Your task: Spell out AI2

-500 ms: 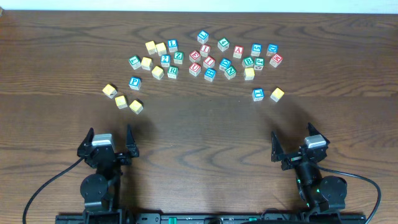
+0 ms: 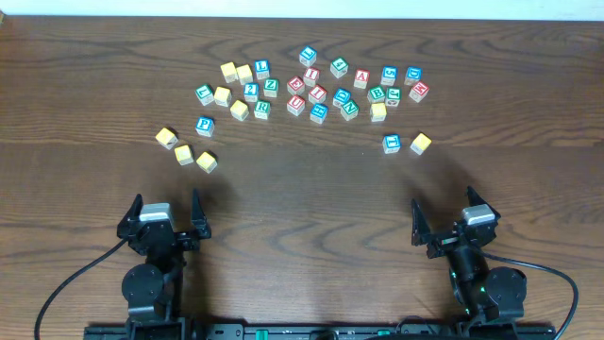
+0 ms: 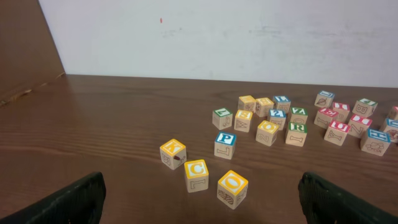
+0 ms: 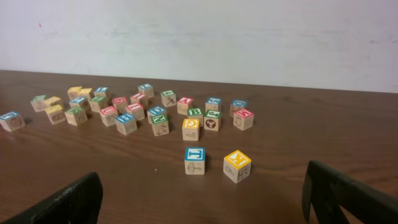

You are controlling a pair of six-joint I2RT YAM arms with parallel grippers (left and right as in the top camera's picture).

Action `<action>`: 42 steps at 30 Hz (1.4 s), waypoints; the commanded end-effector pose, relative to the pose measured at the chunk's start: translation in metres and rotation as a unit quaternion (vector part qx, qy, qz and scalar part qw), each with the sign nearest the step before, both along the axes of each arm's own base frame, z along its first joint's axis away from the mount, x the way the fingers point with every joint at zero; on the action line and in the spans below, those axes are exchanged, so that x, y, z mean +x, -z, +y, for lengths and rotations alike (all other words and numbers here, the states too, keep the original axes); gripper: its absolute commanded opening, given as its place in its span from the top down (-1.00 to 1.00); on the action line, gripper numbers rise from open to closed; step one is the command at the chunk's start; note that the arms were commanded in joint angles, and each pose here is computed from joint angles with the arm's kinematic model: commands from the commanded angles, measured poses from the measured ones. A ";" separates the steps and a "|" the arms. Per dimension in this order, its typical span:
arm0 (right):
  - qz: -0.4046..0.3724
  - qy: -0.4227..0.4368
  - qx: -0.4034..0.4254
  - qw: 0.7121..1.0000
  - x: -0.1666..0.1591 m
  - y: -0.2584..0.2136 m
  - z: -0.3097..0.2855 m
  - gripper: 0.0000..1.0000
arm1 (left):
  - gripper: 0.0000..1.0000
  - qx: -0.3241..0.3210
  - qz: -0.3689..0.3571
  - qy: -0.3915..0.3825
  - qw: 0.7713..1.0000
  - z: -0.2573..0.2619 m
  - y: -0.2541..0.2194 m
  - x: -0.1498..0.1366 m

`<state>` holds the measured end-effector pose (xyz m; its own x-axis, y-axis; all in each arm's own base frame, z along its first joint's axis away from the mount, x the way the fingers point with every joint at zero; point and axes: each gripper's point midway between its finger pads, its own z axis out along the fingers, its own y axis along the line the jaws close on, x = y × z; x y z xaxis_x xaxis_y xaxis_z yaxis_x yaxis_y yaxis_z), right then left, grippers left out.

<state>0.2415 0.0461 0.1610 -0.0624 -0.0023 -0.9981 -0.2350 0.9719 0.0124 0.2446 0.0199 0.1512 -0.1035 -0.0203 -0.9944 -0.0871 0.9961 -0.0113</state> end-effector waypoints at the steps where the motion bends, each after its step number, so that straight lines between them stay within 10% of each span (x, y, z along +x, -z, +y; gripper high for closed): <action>1: 0.000 -0.001 -0.005 1.000 0.000 0.002 0.000 -0.99 | -0.95 0.005 0.029 -0.005 1.000 0.002 0.016 -0.002; 42: 0.000 -0.001 -0.005 1.000 0.000 0.002 0.000 -0.99 | -0.95 0.006 0.029 -0.012 0.999 0.005 0.016 -0.002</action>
